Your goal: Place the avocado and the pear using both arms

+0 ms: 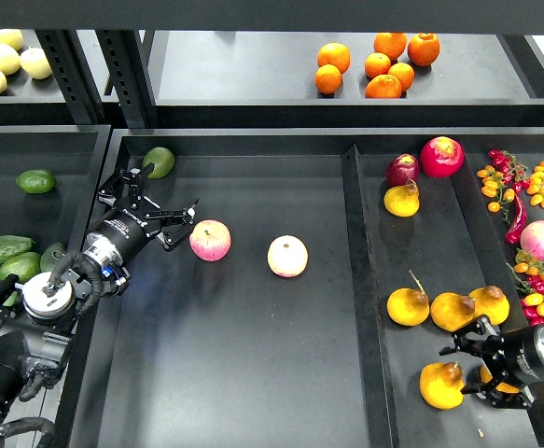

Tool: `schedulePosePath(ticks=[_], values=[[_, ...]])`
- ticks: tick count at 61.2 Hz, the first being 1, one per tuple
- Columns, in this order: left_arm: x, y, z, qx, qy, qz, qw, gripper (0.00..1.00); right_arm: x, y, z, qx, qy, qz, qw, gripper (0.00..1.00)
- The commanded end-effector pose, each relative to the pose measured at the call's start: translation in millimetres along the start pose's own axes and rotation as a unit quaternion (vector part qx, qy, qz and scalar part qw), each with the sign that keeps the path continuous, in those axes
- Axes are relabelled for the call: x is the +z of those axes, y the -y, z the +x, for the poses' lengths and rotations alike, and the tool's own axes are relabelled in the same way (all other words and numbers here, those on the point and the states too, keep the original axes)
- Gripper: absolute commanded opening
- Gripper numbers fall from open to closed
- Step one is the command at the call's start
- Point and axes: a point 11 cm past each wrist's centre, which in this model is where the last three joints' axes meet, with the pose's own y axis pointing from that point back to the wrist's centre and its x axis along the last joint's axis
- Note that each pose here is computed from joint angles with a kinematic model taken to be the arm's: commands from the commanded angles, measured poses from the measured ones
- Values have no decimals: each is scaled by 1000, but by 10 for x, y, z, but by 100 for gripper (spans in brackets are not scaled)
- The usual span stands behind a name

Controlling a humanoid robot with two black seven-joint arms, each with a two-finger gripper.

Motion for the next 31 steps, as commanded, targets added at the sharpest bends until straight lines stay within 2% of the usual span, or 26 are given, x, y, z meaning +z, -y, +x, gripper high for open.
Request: schedulePosePath(ticks=[1,14,22,31], values=[[-6,-9,11,1,-1,0,1000,99,-70,-145,34,2,10,18,1000,95],[1,-11,11,1,-1,-1,1000,99,-267,-414,122,15,13,50,999,94],[22,-9,-11,-3,-3,-5,1000,99,-618,-614,156,12,32,120,992,94],[23,-12,-10,-3,-3,-6,1000,99,-833,-784,220,20,38,162,986,94]])
